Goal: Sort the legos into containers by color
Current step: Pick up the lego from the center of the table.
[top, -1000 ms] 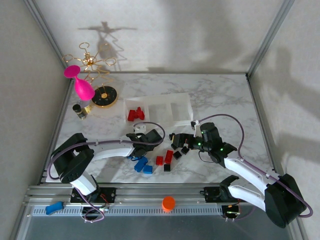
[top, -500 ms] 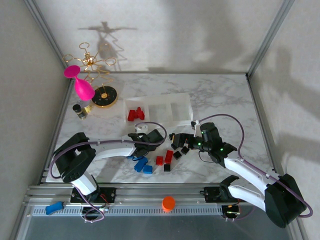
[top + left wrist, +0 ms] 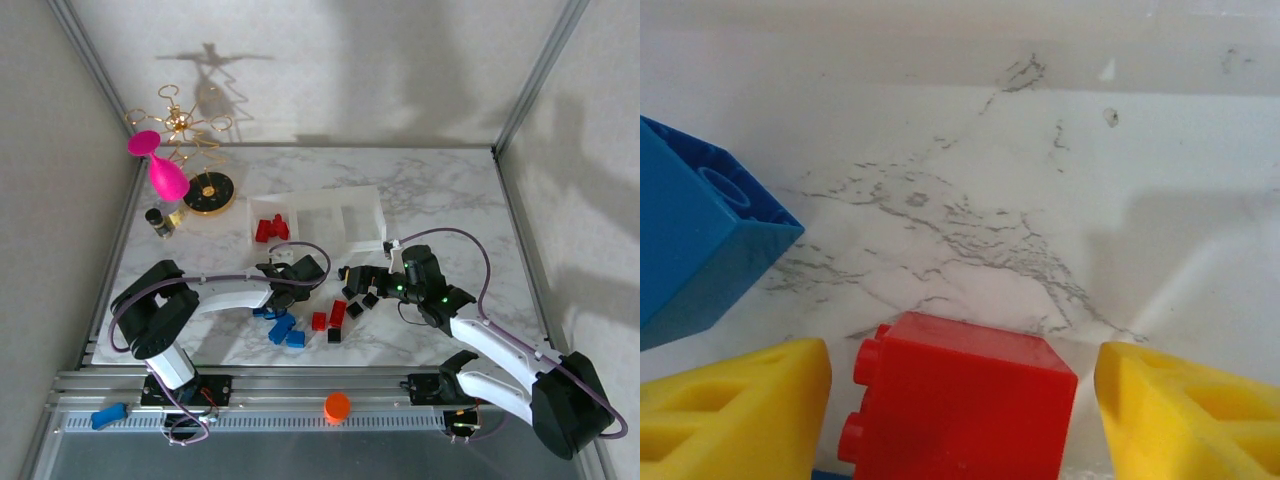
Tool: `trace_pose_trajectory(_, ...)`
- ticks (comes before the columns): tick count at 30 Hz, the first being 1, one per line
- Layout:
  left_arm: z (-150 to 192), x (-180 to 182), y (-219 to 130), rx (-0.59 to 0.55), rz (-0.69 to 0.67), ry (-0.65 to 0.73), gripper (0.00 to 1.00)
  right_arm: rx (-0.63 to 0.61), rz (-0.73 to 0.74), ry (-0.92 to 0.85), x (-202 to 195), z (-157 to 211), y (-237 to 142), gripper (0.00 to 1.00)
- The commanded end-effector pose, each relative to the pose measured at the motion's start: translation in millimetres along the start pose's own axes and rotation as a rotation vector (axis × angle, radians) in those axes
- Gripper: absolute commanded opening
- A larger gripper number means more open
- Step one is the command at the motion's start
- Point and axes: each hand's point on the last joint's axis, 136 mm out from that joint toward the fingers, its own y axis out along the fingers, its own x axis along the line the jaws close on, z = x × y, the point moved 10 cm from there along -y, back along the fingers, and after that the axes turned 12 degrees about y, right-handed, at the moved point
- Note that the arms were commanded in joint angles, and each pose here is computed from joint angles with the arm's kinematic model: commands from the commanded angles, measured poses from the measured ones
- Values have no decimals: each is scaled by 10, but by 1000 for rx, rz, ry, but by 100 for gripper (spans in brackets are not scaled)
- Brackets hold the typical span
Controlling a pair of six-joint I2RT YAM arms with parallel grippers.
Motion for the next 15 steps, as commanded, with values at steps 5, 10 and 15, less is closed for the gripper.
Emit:
trace_pose_trajectory(5,-29,3,-10,-8,-2,8,56,-23,-10,-16,66,-36,-21,99)
trace_pose_trajectory(10,-48,48,-85,-27,-8,6,49,-24,-13,-17,72,-40,-21,99)
trace_pose_trajectory(15,-146,103,-269,-70,4,-5,47,-23,-47,-27,129,-66,-25,99)
